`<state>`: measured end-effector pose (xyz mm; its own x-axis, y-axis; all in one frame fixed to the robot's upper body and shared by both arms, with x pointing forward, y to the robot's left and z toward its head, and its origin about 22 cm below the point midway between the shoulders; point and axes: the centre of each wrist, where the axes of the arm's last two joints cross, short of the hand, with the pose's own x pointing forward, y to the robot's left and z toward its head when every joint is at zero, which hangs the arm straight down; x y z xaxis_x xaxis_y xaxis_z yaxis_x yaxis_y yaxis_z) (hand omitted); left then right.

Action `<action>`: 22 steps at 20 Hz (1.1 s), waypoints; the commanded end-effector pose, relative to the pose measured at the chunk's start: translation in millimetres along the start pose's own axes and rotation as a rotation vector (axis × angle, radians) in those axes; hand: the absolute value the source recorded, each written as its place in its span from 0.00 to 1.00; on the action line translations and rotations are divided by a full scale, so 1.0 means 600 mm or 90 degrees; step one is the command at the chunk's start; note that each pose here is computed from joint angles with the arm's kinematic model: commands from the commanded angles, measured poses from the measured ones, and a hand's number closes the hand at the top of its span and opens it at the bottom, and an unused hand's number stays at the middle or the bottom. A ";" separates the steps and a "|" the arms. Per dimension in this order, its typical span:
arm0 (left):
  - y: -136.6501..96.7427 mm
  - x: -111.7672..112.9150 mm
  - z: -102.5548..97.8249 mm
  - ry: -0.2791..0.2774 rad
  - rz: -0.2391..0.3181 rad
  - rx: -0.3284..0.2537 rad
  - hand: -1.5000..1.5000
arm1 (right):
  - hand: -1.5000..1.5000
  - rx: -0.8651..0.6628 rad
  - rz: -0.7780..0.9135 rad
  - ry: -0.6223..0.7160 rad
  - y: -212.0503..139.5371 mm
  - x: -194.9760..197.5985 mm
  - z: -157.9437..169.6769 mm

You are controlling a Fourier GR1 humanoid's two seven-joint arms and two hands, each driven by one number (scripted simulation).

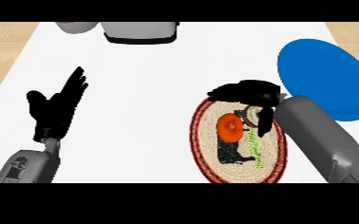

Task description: Pick the squash from the placemat and place it in the plate

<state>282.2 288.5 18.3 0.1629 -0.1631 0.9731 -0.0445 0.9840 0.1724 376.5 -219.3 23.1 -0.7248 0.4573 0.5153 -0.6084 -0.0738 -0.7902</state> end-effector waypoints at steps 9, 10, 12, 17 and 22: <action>-0.004 0.006 -0.014 0.002 -0.001 -0.003 0.50 | 0.00 0.028 0.034 0.015 0.034 0.019 -0.048; 0.017 0.001 -0.020 0.003 -0.002 -0.002 0.50 | 0.00 0.031 0.026 0.017 0.047 -0.002 -0.060; -0.018 -0.006 0.005 -0.004 0.002 0.001 0.50 | 0.00 0.033 0.041 0.015 0.044 -0.002 -0.045; 0.027 -0.005 -0.003 0.001 -0.001 0.001 0.50 | 0.00 0.102 0.067 0.005 0.069 0.034 -0.088; -0.009 -0.009 -0.003 0.004 -0.001 -0.001 0.50 | 1.00 0.109 0.095 -0.066 0.053 0.031 -0.100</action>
<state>283.5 287.1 13.0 0.1689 -0.1587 0.9728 -0.0415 0.9849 0.1678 363.5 -170.3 -10.2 -0.8133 0.4090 0.4137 -0.5393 -0.2633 -0.7999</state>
